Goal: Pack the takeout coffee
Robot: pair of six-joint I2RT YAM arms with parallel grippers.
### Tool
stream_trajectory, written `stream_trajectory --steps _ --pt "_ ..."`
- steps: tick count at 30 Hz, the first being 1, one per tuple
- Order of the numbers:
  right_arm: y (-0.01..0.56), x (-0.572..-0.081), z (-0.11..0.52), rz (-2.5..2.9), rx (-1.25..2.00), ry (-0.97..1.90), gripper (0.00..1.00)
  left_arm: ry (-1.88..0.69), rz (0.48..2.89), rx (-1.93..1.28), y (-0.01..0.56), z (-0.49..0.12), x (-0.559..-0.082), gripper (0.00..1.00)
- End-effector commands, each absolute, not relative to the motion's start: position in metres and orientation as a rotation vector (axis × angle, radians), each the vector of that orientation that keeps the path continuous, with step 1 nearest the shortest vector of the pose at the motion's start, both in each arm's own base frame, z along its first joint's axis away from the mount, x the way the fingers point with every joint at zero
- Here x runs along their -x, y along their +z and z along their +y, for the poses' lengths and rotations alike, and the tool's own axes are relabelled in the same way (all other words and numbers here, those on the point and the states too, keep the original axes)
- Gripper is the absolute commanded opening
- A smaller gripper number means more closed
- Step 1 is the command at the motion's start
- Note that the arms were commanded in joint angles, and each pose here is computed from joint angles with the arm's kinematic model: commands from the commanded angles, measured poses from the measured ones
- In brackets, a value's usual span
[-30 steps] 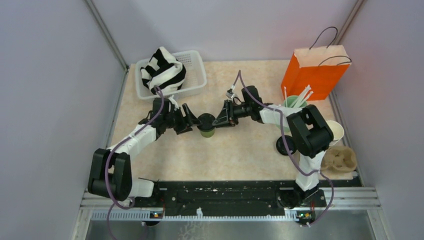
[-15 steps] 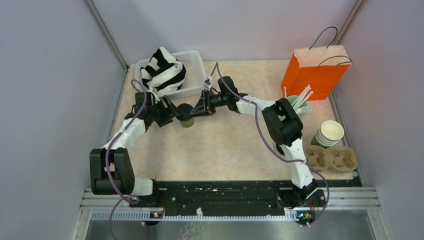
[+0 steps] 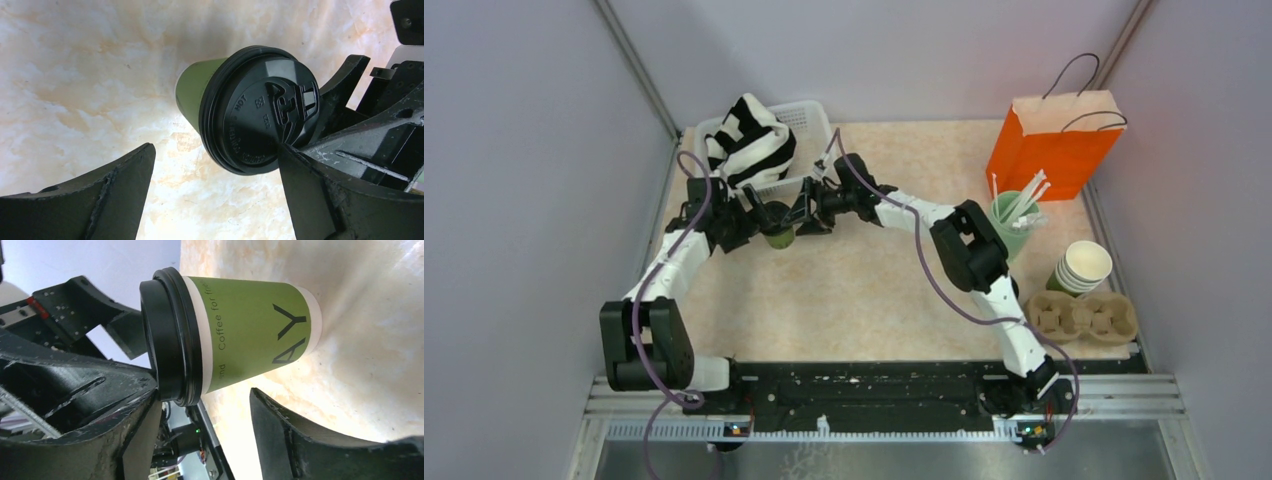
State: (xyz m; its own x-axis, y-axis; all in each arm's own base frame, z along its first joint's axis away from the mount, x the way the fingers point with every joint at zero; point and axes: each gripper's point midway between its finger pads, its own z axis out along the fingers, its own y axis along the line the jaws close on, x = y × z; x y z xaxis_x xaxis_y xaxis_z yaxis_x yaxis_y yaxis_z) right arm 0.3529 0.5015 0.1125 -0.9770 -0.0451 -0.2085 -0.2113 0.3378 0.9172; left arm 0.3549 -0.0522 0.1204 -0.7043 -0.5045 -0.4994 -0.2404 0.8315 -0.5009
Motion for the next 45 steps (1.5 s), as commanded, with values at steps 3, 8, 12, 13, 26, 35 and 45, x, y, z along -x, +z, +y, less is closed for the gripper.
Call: stream_trajectory --steps 3,8,12,13,26,35,45 --pt "0.135 -0.356 0.486 2.491 0.228 1.57 0.73 -0.448 2.269 0.502 0.169 -0.04 -0.355 0.98" --pt "0.179 -0.342 0.416 2.52 0.332 1.381 0.87 -0.479 2.243 0.395 0.194 -0.048 -0.348 0.98" --pt "0.205 -0.319 0.319 2.554 0.475 0.959 0.92 -0.548 2.226 0.25 0.215 -0.066 -0.337 0.98" --pt "0.208 -0.31 0.292 2.576 0.477 0.852 0.93 -0.56 2.217 0.222 0.221 -0.072 -0.334 0.98" --pt "0.275 -0.254 -0.015 2.442 -0.495 0.021 0.8 -0.859 2.089 -0.213 0.271 -0.185 -0.31 0.98" --pt "0.248 -0.264 -0.1 2.384 -0.89 -0.098 0.65 -0.853 2.009 -0.486 0.287 -0.226 -0.309 0.98" --pt "0.179 -0.272 -0.098 2.615 -0.911 -0.051 0.44 -0.59 2.001 -0.691 0.275 -0.243 -0.301 0.98"
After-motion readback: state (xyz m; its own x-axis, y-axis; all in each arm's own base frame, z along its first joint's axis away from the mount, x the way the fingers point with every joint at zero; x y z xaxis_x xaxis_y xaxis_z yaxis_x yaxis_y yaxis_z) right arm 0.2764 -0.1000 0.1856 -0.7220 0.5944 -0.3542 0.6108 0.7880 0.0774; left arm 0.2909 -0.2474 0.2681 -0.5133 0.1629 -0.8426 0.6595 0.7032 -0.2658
